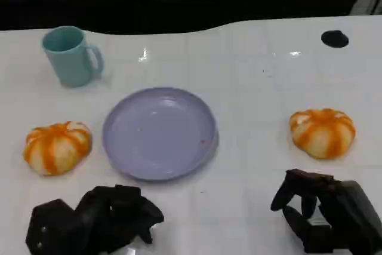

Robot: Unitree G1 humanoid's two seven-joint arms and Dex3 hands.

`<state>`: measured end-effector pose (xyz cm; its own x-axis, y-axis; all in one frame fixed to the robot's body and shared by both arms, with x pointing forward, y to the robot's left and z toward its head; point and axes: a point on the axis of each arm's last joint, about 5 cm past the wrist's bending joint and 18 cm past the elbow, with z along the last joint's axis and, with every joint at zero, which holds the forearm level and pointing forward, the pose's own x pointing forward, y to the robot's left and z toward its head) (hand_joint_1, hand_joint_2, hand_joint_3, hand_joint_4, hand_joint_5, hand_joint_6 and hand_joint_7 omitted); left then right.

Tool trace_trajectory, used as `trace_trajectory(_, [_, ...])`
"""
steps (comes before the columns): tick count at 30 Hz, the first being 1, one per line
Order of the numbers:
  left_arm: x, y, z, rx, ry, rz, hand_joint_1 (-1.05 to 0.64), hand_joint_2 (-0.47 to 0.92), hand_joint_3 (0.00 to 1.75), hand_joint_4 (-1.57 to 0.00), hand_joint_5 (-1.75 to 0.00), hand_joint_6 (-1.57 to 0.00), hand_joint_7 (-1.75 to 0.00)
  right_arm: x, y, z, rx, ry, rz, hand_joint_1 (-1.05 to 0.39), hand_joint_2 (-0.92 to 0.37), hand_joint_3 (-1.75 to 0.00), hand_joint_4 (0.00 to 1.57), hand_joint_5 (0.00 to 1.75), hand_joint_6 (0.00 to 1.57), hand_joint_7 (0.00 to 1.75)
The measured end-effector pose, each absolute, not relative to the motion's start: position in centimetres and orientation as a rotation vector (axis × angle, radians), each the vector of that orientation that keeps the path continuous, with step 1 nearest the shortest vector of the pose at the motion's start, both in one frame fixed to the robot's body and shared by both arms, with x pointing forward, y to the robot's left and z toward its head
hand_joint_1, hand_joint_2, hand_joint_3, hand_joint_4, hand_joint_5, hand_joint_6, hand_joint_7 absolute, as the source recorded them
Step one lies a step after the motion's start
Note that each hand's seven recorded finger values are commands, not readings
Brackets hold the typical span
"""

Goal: Grasp the bread from the table and place it into the plate.

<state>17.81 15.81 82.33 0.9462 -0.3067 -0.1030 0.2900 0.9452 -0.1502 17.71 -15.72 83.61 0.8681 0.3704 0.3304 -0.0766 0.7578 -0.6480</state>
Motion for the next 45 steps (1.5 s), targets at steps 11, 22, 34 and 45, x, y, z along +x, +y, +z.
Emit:
trace_trajectory(11, [17.8, 15.8, 82.3, -0.134, 0.126, -0.305, -1.04, 0.83, 0.0, -0.9, -1.49, -1.37, -0.63, 17.7, -15.7, 83.6, -0.671, -0.465, 0.254, -0.33, -0.41, -1.23, 0.85, 1.75, 0.79, 1.42])
trace_trajectory(22, [17.8, 15.8, 82.3, -0.136, 0.127, -0.303, -1.04, 0.83, 0.0, -0.89, -1.5, -1.37, -0.62, 17.8, -15.7, 83.6, -0.671, -0.467, 0.255, -0.33, -0.41, -1.23, 0.84, 1.75, 0.79, 1.38])
trace_trajectory(34, [18.0, 15.9, 82.3, -0.136, 0.127, -0.303, -1.05, 0.84, 0.0, -0.9, -1.5, -1.37, -0.62, 17.9, -15.8, 83.7, -0.665, -0.475, 0.221, -0.32, -0.75, -0.5, 0.76, 1.26, 0.88, 0.61])
trace_trajectory(45, [18.2, 16.0, 82.3, -0.137, 0.127, -0.304, -1.03, 0.83, 0.0, -0.88, -1.5, -1.37, -0.62, 18.9, -16.0, 84.5, -0.716, -0.526, 0.133, -0.4, -0.92, -0.15, 0.47, 0.28, 0.58, 0.01])
